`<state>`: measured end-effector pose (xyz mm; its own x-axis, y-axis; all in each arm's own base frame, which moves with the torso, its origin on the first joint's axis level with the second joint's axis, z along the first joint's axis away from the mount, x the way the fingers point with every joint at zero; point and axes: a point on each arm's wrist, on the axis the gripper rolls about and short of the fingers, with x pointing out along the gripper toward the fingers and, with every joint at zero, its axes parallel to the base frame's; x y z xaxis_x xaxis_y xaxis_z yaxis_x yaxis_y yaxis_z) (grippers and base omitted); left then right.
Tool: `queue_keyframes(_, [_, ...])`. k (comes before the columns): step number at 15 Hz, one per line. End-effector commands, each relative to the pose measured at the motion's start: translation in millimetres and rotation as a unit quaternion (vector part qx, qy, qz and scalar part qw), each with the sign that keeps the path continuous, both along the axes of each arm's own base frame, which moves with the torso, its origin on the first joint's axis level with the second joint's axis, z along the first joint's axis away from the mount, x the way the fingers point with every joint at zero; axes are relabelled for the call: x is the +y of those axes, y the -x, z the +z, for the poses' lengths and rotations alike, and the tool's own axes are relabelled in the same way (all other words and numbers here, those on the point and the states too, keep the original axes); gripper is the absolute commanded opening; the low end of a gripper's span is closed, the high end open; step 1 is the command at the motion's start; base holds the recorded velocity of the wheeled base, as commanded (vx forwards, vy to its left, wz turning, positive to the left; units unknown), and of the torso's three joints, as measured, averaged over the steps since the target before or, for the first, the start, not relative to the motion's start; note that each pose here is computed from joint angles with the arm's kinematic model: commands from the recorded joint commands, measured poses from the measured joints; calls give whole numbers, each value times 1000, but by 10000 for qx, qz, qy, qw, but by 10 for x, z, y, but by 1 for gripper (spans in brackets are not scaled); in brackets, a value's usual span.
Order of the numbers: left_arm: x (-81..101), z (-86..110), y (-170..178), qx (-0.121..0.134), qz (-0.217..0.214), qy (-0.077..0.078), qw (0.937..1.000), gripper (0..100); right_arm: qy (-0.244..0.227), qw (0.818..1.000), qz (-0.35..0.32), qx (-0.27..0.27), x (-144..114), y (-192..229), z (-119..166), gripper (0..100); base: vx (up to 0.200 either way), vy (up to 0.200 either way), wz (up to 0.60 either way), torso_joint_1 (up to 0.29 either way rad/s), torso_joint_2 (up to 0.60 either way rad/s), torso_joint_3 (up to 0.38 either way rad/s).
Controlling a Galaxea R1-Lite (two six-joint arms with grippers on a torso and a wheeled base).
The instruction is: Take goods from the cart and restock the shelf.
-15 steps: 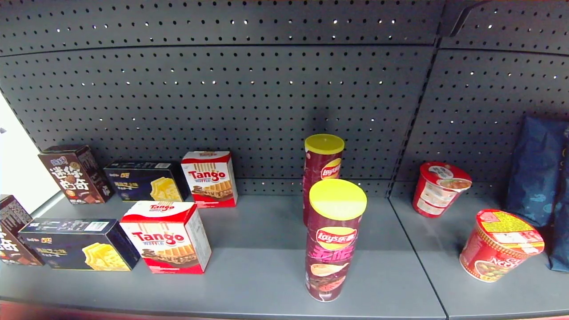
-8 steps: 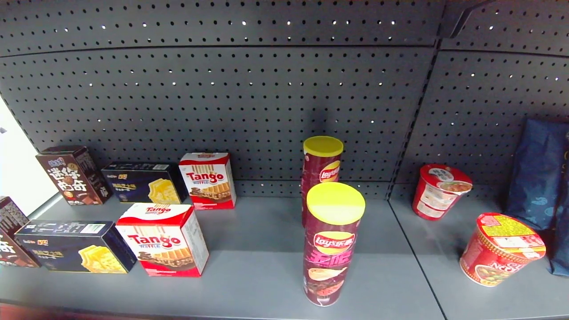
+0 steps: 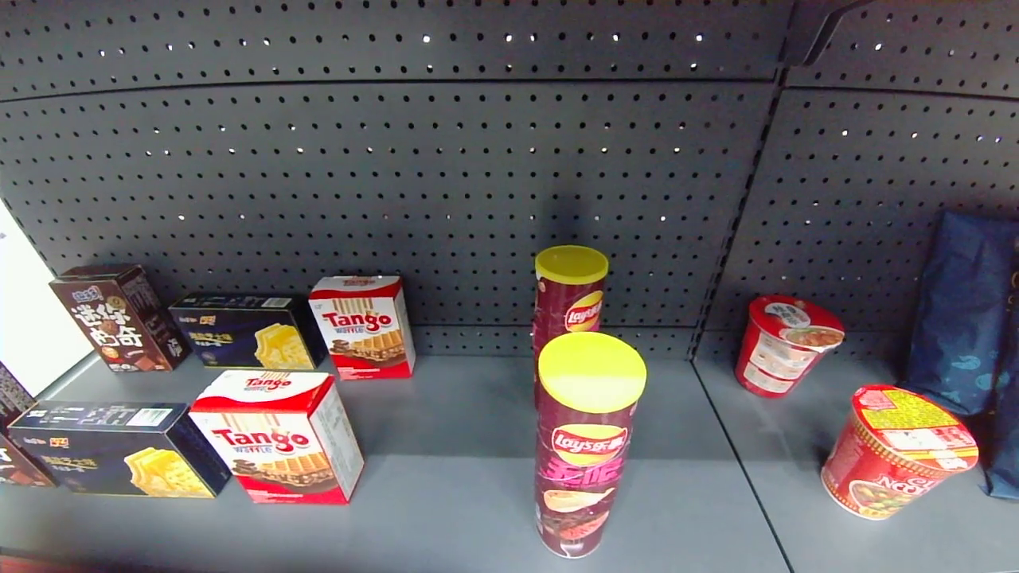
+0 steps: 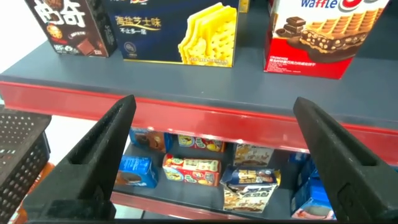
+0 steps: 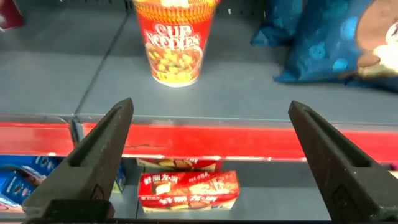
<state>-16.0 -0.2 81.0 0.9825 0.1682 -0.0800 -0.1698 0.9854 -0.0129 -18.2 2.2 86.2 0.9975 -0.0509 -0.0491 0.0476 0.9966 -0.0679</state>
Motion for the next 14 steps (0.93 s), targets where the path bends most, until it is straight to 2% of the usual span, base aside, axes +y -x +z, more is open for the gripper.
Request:
queue_keyframes(1, [0, 1, -1, 5, 5, 2, 10000, 100, 3, 10000, 2, 23, 0, -2, -4, 100, 0, 0, 0, 0, 0, 0])
queue_keyframes(8, [0, 1, -1, 5, 5, 2, 10000, 100, -12, 9999, 163, 14, 7, -1, 0, 100, 0, 0, 0, 0, 0, 0])
queue_keyframes(10, [0, 2, -1, -2, 5, 1, 10000, 100, -12, 9999, 163, 14, 7, -1, 0, 100, -200, 0, 0, -2, -5, -2])
queue_keyframes(14, [0, 1, -1, 5, 5, 2, 10000, 100, -20, 9999, 163, 14, 7, -1, 0, 100, 0, 0, 0, 0, 0, 0])
